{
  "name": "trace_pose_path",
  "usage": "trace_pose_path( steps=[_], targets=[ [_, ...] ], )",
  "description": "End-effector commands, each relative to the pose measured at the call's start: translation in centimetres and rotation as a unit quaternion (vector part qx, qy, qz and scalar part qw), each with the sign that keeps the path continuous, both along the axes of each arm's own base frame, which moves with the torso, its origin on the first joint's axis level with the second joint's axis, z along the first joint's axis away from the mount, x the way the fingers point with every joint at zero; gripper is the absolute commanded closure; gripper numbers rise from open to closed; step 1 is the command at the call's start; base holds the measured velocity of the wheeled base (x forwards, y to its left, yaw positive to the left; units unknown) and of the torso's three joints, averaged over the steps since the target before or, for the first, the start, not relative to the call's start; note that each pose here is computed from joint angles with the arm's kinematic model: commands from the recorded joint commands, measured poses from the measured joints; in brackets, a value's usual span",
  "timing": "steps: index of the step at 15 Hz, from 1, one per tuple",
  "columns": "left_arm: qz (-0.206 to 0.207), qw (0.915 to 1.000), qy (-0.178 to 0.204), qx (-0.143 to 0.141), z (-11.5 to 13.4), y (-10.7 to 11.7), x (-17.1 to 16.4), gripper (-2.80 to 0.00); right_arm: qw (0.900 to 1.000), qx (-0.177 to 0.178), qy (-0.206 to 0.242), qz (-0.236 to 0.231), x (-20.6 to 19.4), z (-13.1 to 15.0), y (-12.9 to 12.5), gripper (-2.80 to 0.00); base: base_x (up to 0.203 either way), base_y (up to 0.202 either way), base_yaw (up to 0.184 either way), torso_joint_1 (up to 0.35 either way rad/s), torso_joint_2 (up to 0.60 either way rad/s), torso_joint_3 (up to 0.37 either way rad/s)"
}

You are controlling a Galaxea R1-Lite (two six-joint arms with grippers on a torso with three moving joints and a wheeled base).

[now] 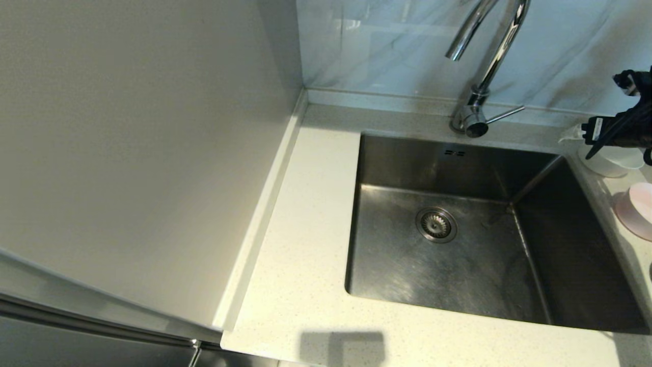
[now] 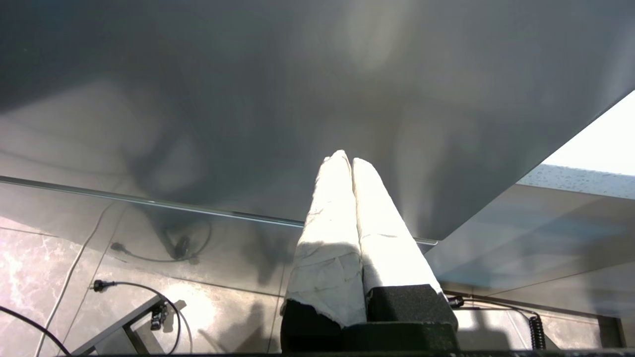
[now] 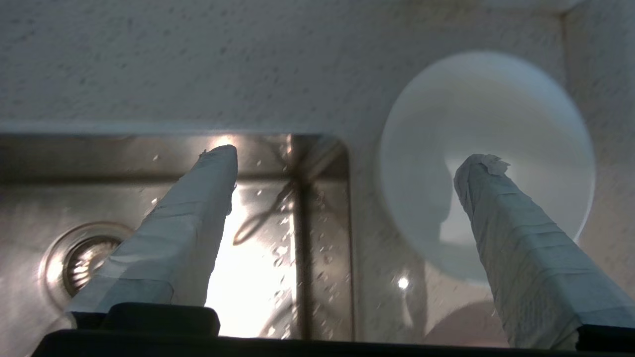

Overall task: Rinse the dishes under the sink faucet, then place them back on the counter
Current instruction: Put a bowl into the sink

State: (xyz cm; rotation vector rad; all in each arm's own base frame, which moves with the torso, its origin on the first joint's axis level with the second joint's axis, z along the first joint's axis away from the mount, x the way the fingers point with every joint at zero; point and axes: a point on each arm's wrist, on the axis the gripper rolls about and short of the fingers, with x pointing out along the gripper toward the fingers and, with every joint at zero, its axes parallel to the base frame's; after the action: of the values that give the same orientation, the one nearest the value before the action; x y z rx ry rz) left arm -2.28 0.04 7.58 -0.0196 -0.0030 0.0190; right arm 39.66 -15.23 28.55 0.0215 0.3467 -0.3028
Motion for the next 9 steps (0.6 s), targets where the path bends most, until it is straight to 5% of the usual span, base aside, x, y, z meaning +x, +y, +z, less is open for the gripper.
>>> trace_pose_path(
  steps=[1, 9],
  targets=[
    [0.000, 1.0000, -0.002, 0.000, 0.0, 0.0, 0.0, 0.00, 1.000, -0.010, -0.001, -0.009, 0.9, -1.0, -0.7, -2.80, 0.000, 0.000, 0.000, 0.000, 0.00, 0.000],
    [0.000, 1.0000, -0.002, 0.000, 0.0, 0.0, 0.0, 0.00, 0.999, -0.038, 0.008, -0.033, 2.9, -3.8, -2.1, -2.80, 0.000, 0.000, 0.000, 0.000, 0.00, 0.000]
  ],
)
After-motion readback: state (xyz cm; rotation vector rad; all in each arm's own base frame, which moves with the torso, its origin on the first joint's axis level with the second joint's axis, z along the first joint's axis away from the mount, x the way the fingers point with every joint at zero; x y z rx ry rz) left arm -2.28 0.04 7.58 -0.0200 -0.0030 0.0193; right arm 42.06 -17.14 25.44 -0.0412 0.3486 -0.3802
